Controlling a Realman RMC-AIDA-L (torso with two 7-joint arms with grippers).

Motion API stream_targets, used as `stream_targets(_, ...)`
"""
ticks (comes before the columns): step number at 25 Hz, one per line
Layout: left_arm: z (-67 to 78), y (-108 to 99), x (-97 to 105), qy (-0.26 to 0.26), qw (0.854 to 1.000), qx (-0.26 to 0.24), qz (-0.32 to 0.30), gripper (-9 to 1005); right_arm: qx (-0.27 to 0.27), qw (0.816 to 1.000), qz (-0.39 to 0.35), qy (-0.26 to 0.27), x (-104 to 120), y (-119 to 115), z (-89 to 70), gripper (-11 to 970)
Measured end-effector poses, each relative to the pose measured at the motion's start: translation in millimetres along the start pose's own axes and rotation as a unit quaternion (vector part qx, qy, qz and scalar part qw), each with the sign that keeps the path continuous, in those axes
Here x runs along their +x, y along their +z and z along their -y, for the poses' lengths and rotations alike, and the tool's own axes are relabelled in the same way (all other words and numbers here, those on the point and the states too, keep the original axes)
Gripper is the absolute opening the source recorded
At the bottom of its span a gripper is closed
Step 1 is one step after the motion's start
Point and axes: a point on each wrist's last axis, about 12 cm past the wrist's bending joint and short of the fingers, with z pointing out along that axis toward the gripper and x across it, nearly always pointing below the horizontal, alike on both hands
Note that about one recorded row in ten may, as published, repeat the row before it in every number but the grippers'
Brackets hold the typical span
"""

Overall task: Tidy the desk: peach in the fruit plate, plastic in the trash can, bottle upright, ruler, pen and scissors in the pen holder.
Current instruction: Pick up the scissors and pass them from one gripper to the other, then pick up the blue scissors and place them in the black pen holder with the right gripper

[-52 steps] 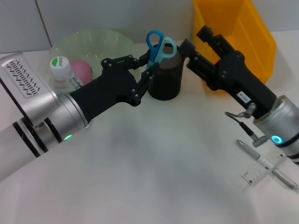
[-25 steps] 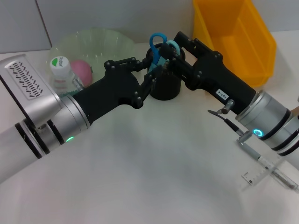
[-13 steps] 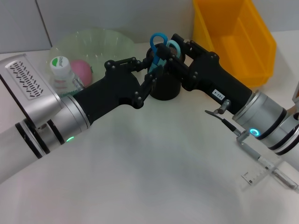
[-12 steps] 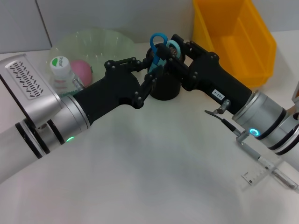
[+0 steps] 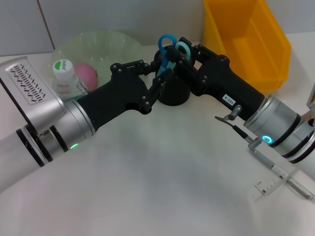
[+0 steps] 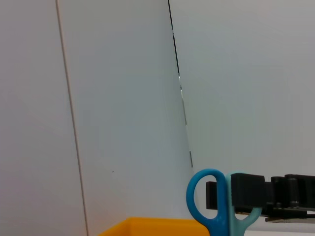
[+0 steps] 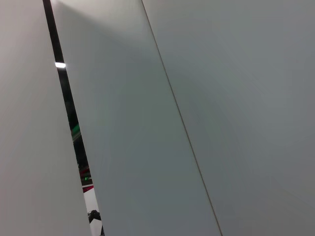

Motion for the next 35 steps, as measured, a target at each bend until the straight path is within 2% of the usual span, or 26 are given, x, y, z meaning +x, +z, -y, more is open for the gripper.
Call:
stream_targets(5, -0.2, 0, 0, -0.001, 1.0, 0.001, 0.0, 228, -0.002, 1.0, -0.001, -0.001, 0, 2, -0.7, 395)
stream_targets(10, -0.1, 0, 1, -0.001, 1.0, 0.001, -0.002, 228, -0.008, 1.0, -0.009, -0.011, 4, 9, -4.9, 291)
stream_targets(20, 3.2, 0, 1, 0.001, 1.0, 0.007, -0.003, 226, -0.01, 1.0, -0.012, -0.018, 6, 12, -8.2, 164)
stream_targets(31, 4.5, -1, 2, -0.001, 1.0, 0.007, -0.001, 385, -0.003, 1.0, -0.002, -0.02, 5, 7, -7.6, 145)
stream_targets(35, 4.4, -2, 2, -0.001, 1.0, 0.006, -0.002, 518, 0.003, 1.0, 0.009, -0.023, 2, 3, -5.3, 137)
